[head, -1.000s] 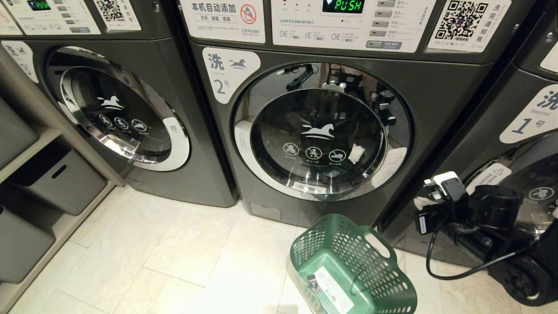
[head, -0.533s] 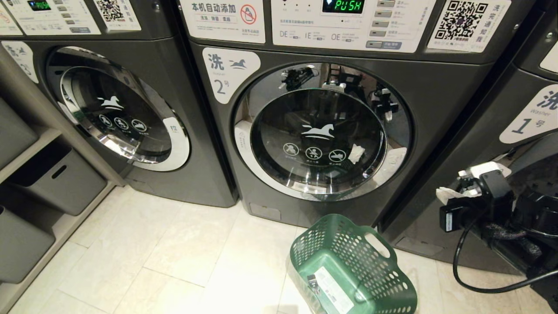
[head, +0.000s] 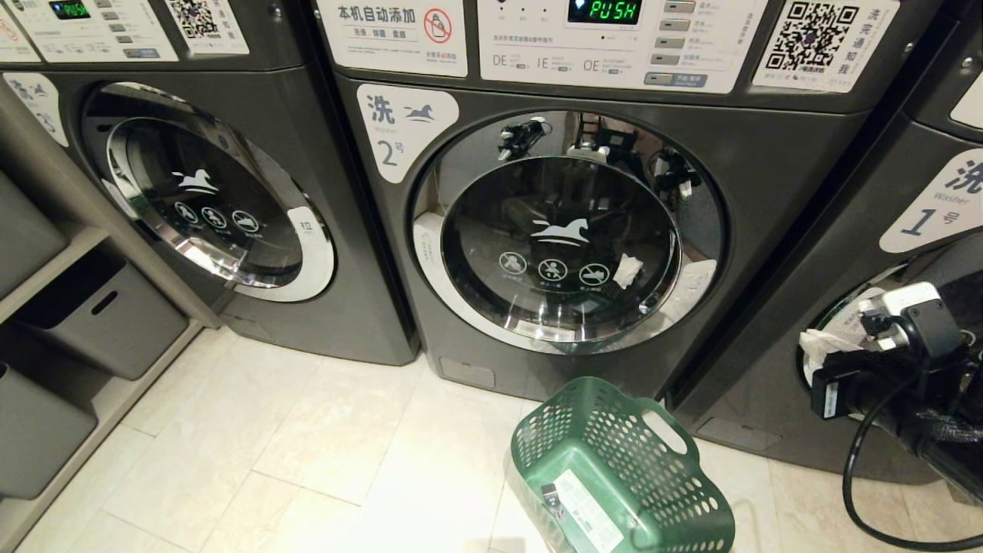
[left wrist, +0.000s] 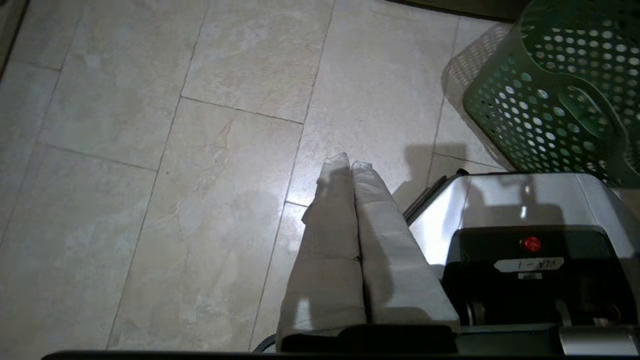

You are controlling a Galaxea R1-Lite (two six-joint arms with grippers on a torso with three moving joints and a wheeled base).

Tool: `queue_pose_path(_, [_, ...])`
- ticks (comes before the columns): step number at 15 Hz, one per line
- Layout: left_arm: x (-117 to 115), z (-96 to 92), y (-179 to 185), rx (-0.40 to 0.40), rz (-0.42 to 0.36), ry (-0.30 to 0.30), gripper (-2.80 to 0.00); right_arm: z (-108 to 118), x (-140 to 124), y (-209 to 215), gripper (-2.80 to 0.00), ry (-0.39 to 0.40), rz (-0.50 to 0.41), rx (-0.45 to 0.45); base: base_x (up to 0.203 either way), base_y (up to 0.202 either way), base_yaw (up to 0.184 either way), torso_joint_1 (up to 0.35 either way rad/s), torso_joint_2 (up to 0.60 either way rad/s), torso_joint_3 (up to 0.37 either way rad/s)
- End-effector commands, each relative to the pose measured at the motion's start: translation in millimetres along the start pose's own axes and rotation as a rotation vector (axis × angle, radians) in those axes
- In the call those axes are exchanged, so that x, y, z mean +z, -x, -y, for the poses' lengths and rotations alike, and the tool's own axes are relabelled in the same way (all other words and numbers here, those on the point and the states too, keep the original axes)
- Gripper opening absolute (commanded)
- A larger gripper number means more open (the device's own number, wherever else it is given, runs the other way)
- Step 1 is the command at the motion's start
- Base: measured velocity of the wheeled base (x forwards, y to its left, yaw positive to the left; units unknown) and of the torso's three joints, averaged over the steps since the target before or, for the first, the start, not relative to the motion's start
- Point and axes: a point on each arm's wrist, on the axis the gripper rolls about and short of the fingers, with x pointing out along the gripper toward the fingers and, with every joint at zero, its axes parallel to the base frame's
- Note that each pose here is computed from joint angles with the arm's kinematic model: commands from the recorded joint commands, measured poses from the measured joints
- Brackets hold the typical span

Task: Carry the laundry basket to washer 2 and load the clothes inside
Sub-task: Press the washing machine door tightly with the right hand

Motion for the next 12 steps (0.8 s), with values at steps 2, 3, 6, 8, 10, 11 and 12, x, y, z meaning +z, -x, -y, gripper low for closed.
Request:
queue_pose_path(2, [-3,-1.2,2,-0.075,0.030,-0.029,-2.80,3,13,10,-2.80,0.000,0.064,-0.010,0.000,0.000,0.000,0.000,0.00,0.000])
queue_pose_path(3, [-6,-1.1,7,-0.049,0.088,-0.020,-2.80,3,13,11,-2.80,0.000,0.065,-0.011,0.000,0.000,0.000,0.000,0.00,0.000])
queue_pose_path(6, [-16,-0.6,18,0.011,0.256,0.000,-2.80,6,27,12,-2.80,-0.001,0.099,-0.015,0.000,0.000,0.000,0.000,0.00,0.000])
queue_pose_path(8, [-16,-0.6,18,0.028,0.258,0.010,-2.80,13,59,-1,-2.80,-0.008,0.178,-0.029,0.000,0.000,0.000,0.000,0.00,0.000])
queue_pose_path(10, [-16,-0.7,18,0.028,0.259,0.027,-2.80,22,97,-9,-2.80,-0.020,0.235,-0.012,0.000,0.000,0.000,0.000,0.00,0.000])
queue_pose_path(11, [-16,-0.7,17,0.029,0.258,0.034,-2.80,25,115,-7,-2.80,-0.026,0.247,0.013,0.000,0.000,0.000,0.000,0.00,0.000])
queue_pose_path(12, [-16,-0.7,17,0.029,0.258,0.034,-2.80,22,132,-3,-2.80,-0.036,0.248,0.062,0.000,0.000,0.000,0.000,0.00,0.000])
